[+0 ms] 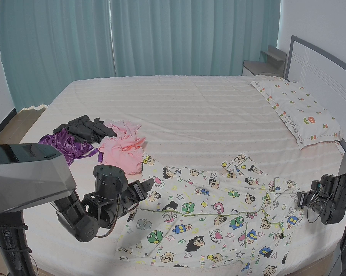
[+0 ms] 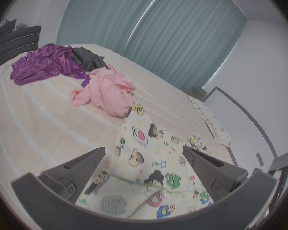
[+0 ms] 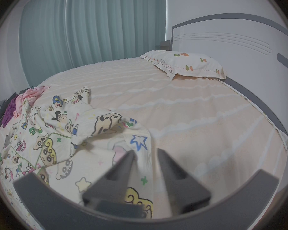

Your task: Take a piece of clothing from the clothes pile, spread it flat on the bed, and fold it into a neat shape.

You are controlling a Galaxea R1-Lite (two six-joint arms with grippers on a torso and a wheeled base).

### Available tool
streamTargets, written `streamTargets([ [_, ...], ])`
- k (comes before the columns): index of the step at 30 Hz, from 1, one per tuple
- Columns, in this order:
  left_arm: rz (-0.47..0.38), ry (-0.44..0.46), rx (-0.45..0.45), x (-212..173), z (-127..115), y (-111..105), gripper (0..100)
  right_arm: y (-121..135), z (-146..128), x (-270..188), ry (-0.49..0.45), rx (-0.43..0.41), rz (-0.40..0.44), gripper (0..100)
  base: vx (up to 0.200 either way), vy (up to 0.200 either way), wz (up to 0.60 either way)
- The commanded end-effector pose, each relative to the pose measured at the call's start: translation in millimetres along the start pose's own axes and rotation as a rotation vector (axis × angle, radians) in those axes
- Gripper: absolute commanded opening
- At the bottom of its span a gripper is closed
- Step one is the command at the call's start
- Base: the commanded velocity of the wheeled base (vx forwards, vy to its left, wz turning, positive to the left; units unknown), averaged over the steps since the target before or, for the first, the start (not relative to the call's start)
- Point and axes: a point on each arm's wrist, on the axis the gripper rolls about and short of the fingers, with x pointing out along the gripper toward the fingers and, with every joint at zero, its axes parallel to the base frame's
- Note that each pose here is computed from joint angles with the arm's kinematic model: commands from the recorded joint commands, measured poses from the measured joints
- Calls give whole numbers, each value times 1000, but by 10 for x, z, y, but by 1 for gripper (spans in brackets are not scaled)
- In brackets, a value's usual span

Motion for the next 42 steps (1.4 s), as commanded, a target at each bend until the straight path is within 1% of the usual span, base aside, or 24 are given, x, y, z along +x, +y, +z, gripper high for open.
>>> streamTargets([
  [1,-9,102,31,-158,-215,26,100,17,-24,-67,0,10,26,100,0,0,0],
  [2,-10,104,32,-165,-220,25,100,18,-25,-70,0,11,26,100,0,0,0],
  [4,-6,164,59,-283,-376,39,100,20,-39,-105,-6,43,27,100,0,0,0],
  [6,-3,180,65,-316,-419,48,100,20,-38,-107,-13,53,27,100,0,0,0],
  [8,-1,206,40,-384,-488,45,100,20,-42,-134,-12,92,31,100,0,0,0],
  [9,-1,206,40,-384,-488,45,100,20,-42,-134,-12,92,31,100,0,0,0],
  [10,-4,219,13,-434,-520,29,100,35,-24,-178,-12,132,41,100,0,0,0],
  [15,-11,262,12,-557,-627,12,100,56,58,-350,-26,214,87,100,0,0,0],
  [21,-19,302,-18,-609,-747,-46,100,72,51,-480,-10,226,96,100,0,0,0],
  [24,-21,311,-12,-611,-781,-54,100,85,54,-531,-6,227,124,100,0,0,0],
  [27,-20,315,-9,-612,-794,-52,100,86,59,-542,-7,234,125,100,0,0,0],
  [29,-13,321,-8,-608,-809,-39,100,88,54,-552,-3,253,125,100,0,0,0],
  [35,-1,331,-1,-564,-852,-20,100,92,56,-561,-3,258,126,100,0,0,0],
  [42,31,375,28,-503,-1011,36,100,107,48,-609,5,258,130,100,0,0,0],
])
